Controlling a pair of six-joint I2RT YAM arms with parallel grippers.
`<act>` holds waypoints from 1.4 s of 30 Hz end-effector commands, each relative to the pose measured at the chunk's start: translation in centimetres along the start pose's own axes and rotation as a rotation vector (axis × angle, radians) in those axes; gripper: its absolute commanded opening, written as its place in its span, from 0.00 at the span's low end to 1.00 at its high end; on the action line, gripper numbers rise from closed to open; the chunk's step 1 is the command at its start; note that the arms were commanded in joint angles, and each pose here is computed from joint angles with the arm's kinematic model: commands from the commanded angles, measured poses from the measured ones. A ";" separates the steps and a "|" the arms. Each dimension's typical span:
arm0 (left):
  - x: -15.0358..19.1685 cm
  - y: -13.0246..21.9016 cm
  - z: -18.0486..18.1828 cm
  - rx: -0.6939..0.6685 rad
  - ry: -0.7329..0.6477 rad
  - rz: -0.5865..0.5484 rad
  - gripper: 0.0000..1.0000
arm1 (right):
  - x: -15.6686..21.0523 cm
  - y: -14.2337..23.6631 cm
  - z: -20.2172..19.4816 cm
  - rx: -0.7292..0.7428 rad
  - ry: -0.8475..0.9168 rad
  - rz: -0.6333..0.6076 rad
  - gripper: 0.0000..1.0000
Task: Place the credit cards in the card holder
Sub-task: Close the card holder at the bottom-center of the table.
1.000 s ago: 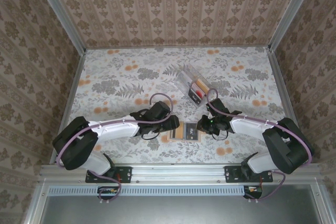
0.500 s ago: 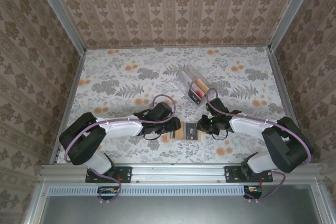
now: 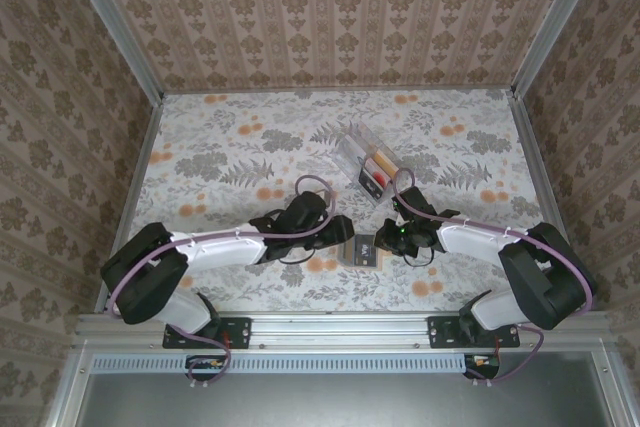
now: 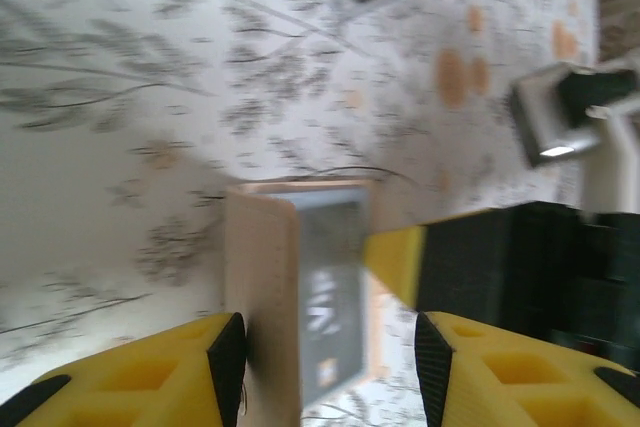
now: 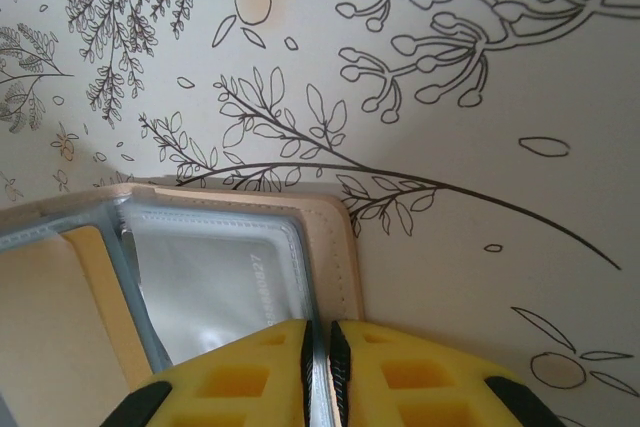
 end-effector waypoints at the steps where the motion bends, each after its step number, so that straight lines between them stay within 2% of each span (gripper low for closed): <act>1: 0.1 -0.3 -3.2 0.102 -0.023 0.032 0.50 | 3.1 -0.8 -3.6 0.150 -0.035 0.106 0.19; 7: 1.3 -2.7 -3.9 0.122 -0.026 0.119 0.49 | 2.6 0.1 -2.7 0.115 -0.036 0.067 0.20; 11: 1.9 -4.4 -3.2 0.098 -0.001 0.160 0.47 | 1.5 2.3 -1.8 0.100 -0.031 -0.012 0.22; 20: 2.7 -6.9 -1.7 0.090 0.061 0.198 0.46 | 0.9 6.9 -3.6 0.209 -0.028 -0.148 0.36; 32: 2.7 -6.7 -1.0 0.057 0.046 0.187 0.47 | 2.3 5.6 -3.2 0.143 -0.033 -0.045 0.38; 42: 2.7 -6.8 -1.0 0.055 0.046 0.187 0.47 | 2.9 5.4 -3.1 0.131 -0.021 -0.012 0.27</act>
Point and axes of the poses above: each hand's point on the last joint's axis, 136 mm out from that joint toward the fingers, its own y axis back along the fingers, its own z axis along the line the jaws close on, x = y × z, the point moved 2 cm from there along y, back along the fingers, and after that the axes turned 11 degrees about y, right-handed, at the moved point
